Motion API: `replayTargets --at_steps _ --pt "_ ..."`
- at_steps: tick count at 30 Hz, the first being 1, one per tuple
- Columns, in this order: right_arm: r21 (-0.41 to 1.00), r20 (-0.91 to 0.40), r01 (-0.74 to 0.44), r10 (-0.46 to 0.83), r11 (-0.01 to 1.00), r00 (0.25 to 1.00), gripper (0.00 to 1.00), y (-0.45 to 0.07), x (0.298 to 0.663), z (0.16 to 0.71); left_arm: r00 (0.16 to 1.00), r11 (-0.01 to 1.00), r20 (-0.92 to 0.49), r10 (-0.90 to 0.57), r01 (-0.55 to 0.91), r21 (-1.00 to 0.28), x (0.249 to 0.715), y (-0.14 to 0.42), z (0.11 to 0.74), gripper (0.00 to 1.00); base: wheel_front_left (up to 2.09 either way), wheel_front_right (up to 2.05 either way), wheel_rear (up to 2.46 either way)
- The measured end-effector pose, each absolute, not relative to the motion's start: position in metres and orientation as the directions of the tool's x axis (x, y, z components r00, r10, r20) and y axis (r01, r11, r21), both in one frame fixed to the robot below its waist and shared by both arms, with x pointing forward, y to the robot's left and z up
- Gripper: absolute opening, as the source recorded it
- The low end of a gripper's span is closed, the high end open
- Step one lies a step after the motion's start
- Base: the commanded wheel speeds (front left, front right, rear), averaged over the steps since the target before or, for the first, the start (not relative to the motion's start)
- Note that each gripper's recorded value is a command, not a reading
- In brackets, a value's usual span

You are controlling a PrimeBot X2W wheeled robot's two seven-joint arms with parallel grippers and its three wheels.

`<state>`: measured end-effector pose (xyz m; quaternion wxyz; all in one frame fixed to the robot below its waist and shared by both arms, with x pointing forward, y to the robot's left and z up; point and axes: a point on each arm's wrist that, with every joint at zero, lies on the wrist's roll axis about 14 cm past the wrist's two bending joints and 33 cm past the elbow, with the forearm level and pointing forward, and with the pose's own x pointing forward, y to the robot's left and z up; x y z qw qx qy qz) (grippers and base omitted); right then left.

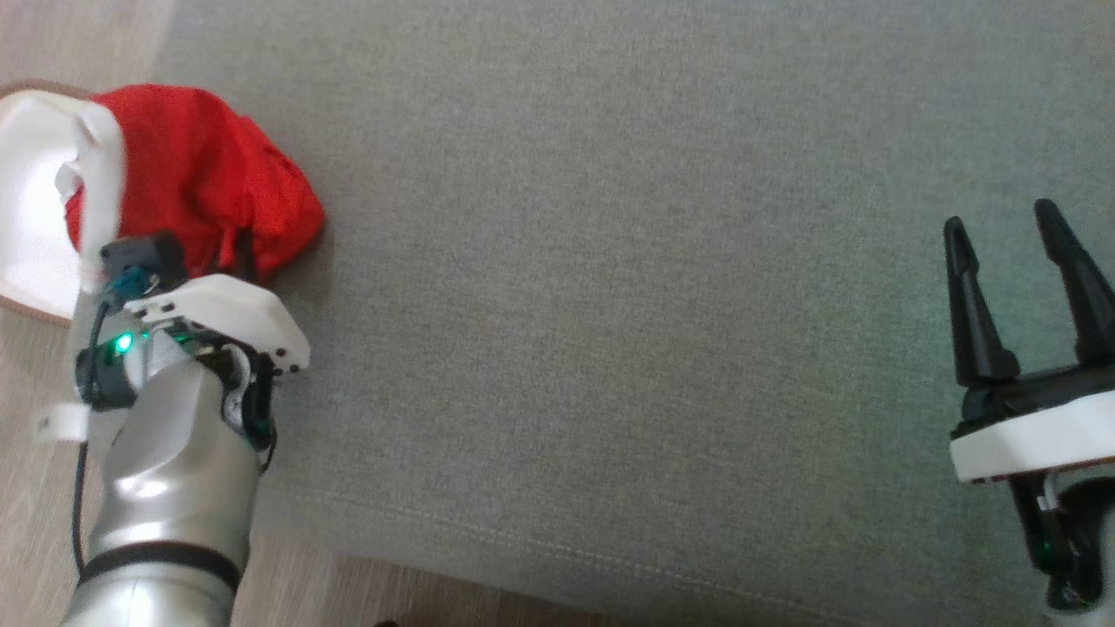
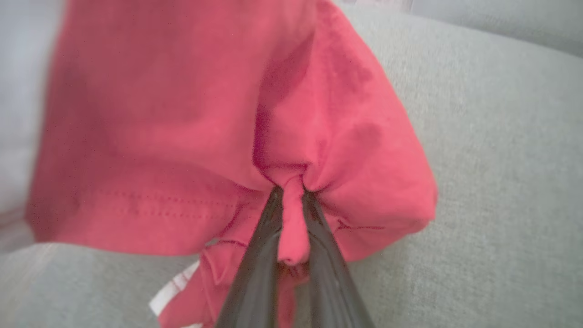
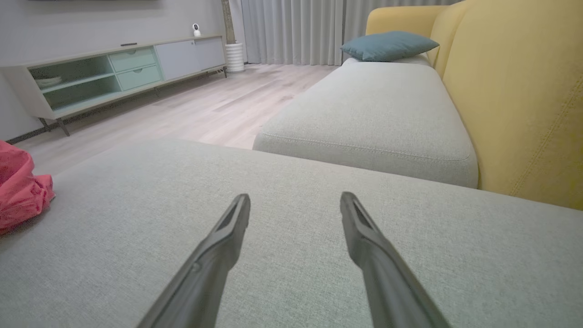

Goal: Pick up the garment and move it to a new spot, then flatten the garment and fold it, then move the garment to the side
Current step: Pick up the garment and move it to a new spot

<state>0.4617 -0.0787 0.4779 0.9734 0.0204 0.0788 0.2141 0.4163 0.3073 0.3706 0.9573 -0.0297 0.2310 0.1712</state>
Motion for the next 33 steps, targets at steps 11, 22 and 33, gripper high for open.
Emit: replayTargets --at_steps 11,22,33 --pt "0.083 -0.038 -0.425 0.429 0.902 0.903 1.0 -0.066 0.433 0.519 0.944 0.944 -0.028 0.329 -0.328 0.034 0.398 0.306 0.491 0.0 0.0 0.0 0.0" --pt "0.08 -0.002 -0.351 0.352 0.933 0.936 1.0 -0.091 0.397 0.537 0.975 0.993 0.185 0.121 -0.117 -0.035 0.373 0.217 0.549 0.0 0.0 0.0 0.0" --pt "0.09 -0.011 -0.168 0.169 0.982 0.985 1.0 -0.153 0.371 0.536 0.917 0.915 0.101 -0.387 0.395 -0.083 0.392 0.043 0.528 0.0 0.0 0.0 0.0"
